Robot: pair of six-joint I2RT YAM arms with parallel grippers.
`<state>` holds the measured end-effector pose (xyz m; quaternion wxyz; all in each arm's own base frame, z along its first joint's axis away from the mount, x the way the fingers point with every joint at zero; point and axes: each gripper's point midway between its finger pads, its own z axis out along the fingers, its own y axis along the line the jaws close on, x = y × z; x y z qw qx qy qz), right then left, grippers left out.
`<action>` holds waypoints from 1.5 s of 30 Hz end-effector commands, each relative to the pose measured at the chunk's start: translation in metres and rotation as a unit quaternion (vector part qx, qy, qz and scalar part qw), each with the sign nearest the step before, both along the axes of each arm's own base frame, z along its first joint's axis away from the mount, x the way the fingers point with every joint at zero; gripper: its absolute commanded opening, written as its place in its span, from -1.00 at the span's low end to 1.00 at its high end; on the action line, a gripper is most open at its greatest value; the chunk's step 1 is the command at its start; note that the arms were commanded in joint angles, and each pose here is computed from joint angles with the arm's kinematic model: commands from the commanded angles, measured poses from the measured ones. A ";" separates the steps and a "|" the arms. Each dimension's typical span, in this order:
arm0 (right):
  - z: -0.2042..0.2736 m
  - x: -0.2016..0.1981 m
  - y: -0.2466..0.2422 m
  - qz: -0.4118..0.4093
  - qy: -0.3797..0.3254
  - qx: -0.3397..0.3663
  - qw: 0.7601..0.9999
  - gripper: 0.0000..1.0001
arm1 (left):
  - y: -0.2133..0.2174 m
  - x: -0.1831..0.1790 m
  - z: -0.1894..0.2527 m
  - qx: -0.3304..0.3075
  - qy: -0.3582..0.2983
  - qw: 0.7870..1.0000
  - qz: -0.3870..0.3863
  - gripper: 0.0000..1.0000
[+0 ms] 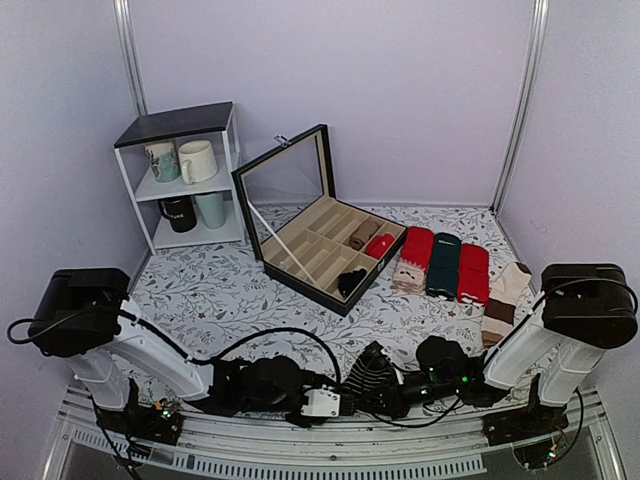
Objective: Roll the socks
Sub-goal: Roll the sock at the corner of the board.
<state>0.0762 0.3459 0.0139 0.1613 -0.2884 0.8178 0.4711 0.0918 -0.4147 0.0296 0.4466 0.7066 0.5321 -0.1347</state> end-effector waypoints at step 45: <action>-0.077 -0.035 -0.068 0.013 0.091 -0.179 0.980 -0.95 | -0.003 -0.012 -0.026 0.044 0.015 0.998 -0.030 -0.35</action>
